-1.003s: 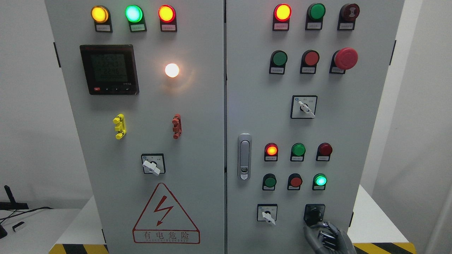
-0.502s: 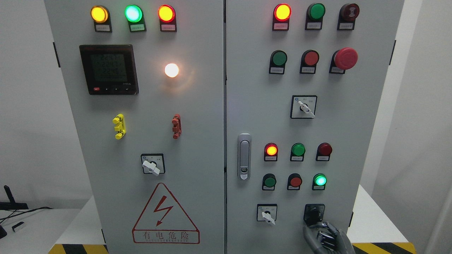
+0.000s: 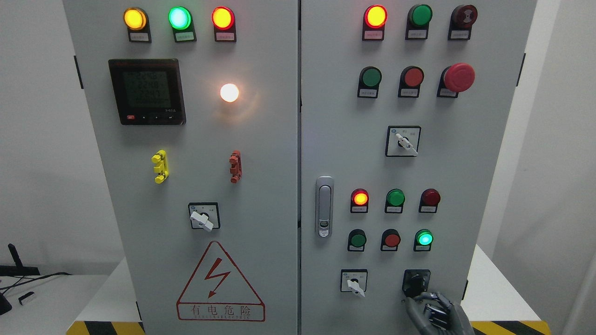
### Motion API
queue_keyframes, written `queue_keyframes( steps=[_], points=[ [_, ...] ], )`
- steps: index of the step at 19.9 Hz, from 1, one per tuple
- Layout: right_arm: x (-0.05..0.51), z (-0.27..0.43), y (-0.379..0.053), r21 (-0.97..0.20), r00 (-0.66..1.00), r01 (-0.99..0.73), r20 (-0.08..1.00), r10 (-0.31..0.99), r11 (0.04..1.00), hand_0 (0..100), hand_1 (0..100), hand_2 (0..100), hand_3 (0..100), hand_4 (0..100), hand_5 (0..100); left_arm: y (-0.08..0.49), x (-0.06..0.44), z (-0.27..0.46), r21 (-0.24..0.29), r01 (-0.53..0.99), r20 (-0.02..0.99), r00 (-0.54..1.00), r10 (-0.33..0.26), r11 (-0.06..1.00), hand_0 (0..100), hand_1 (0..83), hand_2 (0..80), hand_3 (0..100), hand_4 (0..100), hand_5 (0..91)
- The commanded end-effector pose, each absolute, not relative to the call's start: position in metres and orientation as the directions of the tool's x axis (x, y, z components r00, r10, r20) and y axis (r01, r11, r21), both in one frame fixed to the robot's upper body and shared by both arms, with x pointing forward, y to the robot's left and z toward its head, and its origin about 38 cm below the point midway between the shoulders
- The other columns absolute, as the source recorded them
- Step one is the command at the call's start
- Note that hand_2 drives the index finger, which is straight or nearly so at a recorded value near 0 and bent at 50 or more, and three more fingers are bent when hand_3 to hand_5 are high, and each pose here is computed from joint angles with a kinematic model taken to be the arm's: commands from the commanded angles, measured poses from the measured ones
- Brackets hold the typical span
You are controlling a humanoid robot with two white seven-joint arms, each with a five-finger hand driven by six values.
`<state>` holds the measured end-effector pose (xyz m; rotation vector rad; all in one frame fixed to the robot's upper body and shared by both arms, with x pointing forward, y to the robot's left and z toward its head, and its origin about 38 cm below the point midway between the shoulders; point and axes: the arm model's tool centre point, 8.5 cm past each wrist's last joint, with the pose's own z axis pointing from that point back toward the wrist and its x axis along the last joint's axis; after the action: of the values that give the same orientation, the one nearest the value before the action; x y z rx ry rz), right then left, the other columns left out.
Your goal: Trip black knob to open circuit
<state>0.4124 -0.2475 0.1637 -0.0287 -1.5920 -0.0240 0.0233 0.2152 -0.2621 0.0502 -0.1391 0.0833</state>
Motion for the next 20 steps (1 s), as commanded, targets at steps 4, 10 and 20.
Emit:
queue_keyframes(
  steps=[4, 10, 20],
  points=[
    [0.410, 0.161, -0.259, 0.011, -0.011, 0.067, 1.000, -0.011, 0.998, 41, 75, 48, 100, 97, 88, 0.215, 0.024, -0.262, 0.045, -0.056, 0.142, 0.989, 0.049, 0.997, 12, 38.9, 0.0, 0, 0, 0.0],
    [0.408, 0.158, -0.263, 0.011, -0.006, 0.075, 1.000, -0.011, 0.997, 41, 75, 47, 100, 97, 88, 0.215, 0.024, -0.262, 0.045, -0.056, 0.142, 0.989, 0.049, 0.997, 12, 38.9, 0.0, 0, 0, 0.0],
    [0.406, 0.155, -0.274, 0.016, -0.001, 0.103, 1.000, -0.016, 0.995, 41, 75, 47, 100, 97, 88, 0.215, 0.024, -0.262, 0.045, -0.056, 0.142, 0.989, 0.049, 0.997, 12, 38.9, 0.0, 0, 0, 0.0]
  ],
)
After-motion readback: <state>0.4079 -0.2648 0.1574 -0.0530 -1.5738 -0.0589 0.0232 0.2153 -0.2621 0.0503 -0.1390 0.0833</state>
